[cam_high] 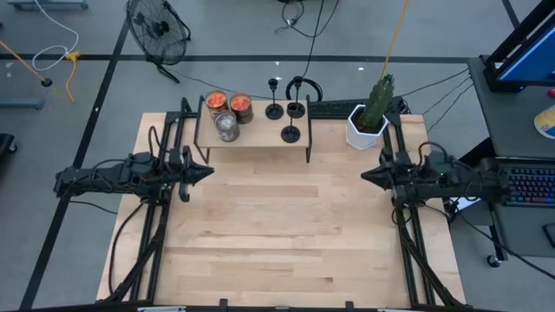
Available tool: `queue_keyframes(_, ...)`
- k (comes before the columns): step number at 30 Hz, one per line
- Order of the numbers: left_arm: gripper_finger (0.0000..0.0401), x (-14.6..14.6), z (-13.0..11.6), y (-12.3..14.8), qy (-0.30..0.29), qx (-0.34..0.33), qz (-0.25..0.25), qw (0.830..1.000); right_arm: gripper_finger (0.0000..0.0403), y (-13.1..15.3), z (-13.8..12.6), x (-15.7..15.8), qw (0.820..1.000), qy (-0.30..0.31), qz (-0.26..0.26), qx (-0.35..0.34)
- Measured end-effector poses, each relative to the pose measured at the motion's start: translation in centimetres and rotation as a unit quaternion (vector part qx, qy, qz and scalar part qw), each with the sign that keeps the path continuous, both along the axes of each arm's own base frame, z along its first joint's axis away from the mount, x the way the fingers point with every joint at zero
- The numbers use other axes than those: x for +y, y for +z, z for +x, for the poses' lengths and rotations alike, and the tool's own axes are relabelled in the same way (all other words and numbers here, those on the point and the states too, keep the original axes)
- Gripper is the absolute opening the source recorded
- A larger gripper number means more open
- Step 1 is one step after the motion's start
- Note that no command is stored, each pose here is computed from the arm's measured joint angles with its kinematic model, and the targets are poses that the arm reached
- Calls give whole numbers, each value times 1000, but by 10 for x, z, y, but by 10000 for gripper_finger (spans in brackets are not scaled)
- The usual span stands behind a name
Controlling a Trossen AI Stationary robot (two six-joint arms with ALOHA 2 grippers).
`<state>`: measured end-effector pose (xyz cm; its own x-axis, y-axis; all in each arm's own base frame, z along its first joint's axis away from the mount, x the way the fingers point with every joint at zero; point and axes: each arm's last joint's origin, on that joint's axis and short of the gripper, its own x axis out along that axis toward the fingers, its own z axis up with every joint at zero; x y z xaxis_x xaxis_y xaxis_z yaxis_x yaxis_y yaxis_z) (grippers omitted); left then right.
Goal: Pick & Place candle stick holders
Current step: Return to Home Position
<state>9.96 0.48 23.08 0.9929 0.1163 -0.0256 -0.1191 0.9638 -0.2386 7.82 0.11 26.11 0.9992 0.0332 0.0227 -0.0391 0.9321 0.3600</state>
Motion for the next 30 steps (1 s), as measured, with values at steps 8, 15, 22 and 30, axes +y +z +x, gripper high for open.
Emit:
queue_keyframes(8,3,0,0,0,-5,-3,17,1000,0,-17,-9,0,999,-2,-20,-49)
queue_keyframes(15,15,-1,9,-30,-22,-58,-1,998,0,-32,-2,0,999,1,-8,-31)
queue_keyframes(22,16,3,10,-45,-5,-31,-22,999,0,-38,0,1,999,13,18,-25)
queue_keyframes(30,16,10,1,-24,16,43,-19,999,0,-37,0,1,999,12,15,-30)
